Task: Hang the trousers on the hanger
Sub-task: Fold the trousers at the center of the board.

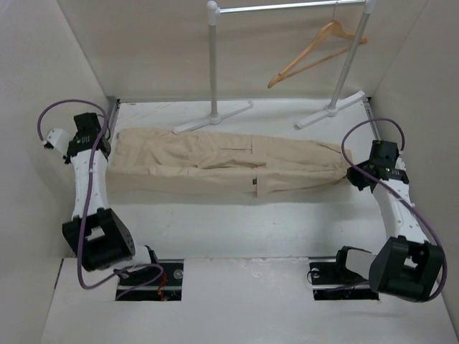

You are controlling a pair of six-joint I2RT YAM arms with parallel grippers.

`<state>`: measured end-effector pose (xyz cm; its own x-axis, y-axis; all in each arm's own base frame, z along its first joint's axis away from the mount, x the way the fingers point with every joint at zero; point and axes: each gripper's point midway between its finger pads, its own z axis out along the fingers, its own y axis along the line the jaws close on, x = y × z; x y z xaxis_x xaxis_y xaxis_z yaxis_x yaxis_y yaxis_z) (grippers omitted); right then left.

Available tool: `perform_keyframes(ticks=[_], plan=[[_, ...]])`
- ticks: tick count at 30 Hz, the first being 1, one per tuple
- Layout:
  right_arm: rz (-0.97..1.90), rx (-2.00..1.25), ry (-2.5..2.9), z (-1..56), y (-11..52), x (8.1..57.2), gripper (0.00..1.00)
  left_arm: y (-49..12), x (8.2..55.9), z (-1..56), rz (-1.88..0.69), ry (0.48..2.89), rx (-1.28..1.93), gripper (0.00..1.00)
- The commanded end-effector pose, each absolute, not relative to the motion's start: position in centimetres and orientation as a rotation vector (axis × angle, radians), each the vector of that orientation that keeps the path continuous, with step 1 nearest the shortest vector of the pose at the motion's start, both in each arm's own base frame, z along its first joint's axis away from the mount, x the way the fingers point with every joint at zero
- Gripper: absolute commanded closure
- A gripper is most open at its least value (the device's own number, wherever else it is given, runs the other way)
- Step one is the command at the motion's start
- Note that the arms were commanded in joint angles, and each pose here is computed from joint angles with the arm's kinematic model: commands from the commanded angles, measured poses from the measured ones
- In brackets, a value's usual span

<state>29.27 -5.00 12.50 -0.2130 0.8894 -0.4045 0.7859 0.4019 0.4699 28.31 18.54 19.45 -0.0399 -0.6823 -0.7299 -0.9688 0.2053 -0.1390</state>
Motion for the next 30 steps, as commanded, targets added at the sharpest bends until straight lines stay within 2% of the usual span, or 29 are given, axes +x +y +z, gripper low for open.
perform_keyframes(ticks=[1,6,15,18,20,24,28,30], plan=[[0.226,1.344,1.89,17.7,-6.5,33.9,1.0,19.8,32.1,21.0,0.558,1.748,-1.495,1.0],[0.226,1.277,1.984,17.6,-6.8,37.7,0.99,20.2,38.0,21.0,0.554,1.778,-1.446,1.0],[0.296,1.259,2.088,15.7,-7.0,44.7,0.98,20.7,45.4,19.9,0.549,1.815,-1.372,1.0],[0.304,1.275,2.135,13.4,-7.4,48.2,0.98,21.1,49.0,19.0,0.546,1.823,-1.32,1.0],[0.303,1.281,2.14,12.8,-7.5,48.7,0.98,21.1,49.9,18.6,0.539,1.829,-1.306,1.0],[0.304,1.302,2.161,11.0,-7.8,50.6,0.96,20.6,52.5,16.9,0.526,1.865,-1.254,0.94],[0.306,1.284,2.143,11.7,-8.1,52.5,0.95,20.4,55.0,18.5,0.482,1.805,-1.202,0.93],[0.299,1.277,2.149,11.9,-7.8,52.9,0.87,20.4,55.7,18.8,0.478,1.804,-1.176,0.86]])
